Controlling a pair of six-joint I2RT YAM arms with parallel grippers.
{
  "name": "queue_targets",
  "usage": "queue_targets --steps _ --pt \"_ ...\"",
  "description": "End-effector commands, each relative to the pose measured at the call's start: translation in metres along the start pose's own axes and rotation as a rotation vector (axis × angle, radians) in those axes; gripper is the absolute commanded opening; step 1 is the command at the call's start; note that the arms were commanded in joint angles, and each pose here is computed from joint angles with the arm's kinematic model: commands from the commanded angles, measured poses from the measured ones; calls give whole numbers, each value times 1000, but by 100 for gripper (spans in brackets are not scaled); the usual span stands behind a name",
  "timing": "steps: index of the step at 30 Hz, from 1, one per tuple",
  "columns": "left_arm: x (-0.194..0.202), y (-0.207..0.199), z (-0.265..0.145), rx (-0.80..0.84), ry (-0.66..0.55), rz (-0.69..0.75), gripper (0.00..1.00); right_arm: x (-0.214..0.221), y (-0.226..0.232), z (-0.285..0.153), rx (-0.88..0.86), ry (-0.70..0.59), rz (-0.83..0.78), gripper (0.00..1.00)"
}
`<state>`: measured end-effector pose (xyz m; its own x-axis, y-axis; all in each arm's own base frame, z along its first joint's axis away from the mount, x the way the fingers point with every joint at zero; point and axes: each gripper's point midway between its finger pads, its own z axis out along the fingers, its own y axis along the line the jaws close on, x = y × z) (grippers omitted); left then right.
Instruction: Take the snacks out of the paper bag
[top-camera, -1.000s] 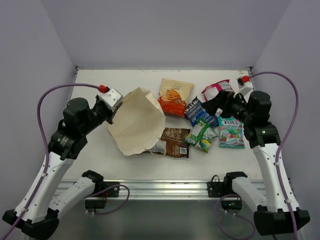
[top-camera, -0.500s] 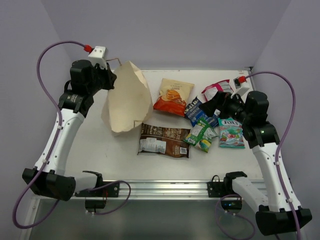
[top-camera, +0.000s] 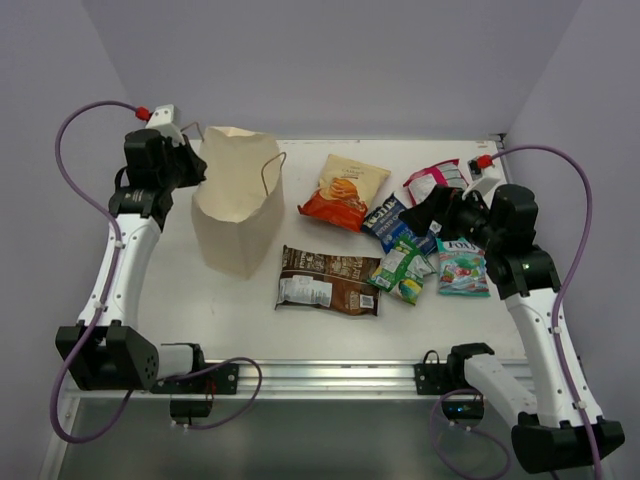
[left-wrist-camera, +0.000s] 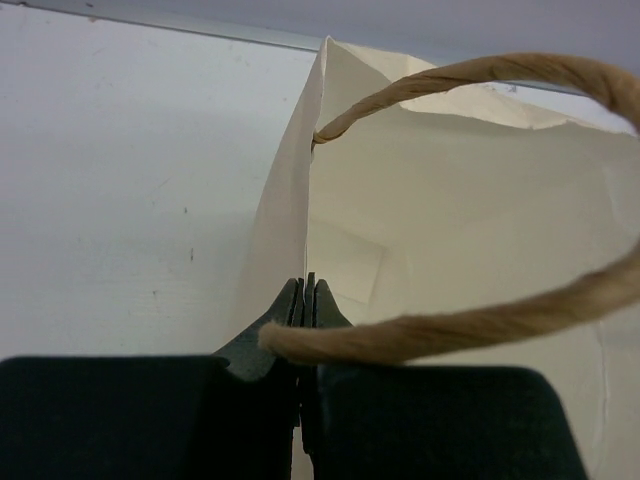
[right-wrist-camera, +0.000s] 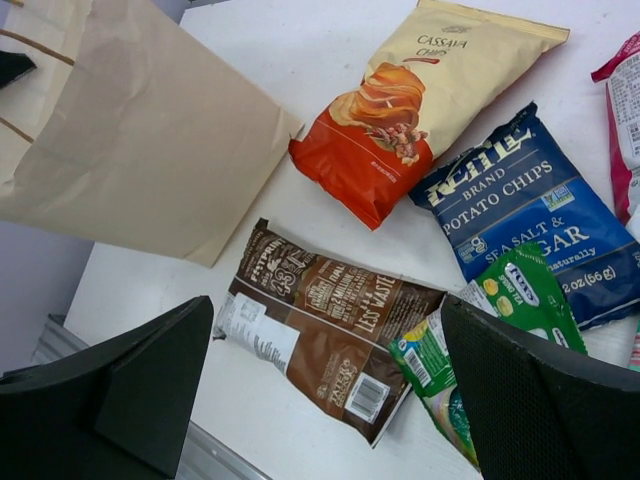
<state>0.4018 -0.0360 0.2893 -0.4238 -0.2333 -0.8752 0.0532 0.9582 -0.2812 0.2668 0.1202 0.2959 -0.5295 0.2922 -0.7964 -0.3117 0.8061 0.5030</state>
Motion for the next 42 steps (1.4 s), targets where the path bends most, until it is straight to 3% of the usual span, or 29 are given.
queue_targets --steps 1,4,5,7,8,13,14,20,28,35,42 --pt "-11 14 -11 -65 -36 -8 0 -12 2 -5 17 -28 -32 99" --pt "-18 16 -14 -84 -42 -4 7 -19 2 -8 40 -37 -35 99" --pt "-19 16 -17 -88 -37 -5 25 -25 4 -10 44 -48 -38 99" --pt "-29 15 -22 -96 -52 1 43 -29 3 -13 62 -53 -45 99" --pt "-29 14 -24 -98 -45 2 57 -36 7 -15 61 -68 -52 99" --pt "-40 9 -43 -102 -53 15 94 -56 9 -28 110 -110 -77 99" --pt "-47 7 -50 -100 -68 19 97 -64 13 -34 113 -125 -86 99" --pt "-45 4 -82 -114 -59 43 100 -101 24 -67 177 -239 -146 99" --pt "-83 -9 -162 -169 -248 106 100 -153 37 -142 308 -505 -216 99" --pt "-110 -29 -208 -154 -366 173 100 -163 45 -212 387 -706 -265 99" --pt "-128 -37 -226 -159 -424 187 100 -151 49 -247 389 -810 -321 99"
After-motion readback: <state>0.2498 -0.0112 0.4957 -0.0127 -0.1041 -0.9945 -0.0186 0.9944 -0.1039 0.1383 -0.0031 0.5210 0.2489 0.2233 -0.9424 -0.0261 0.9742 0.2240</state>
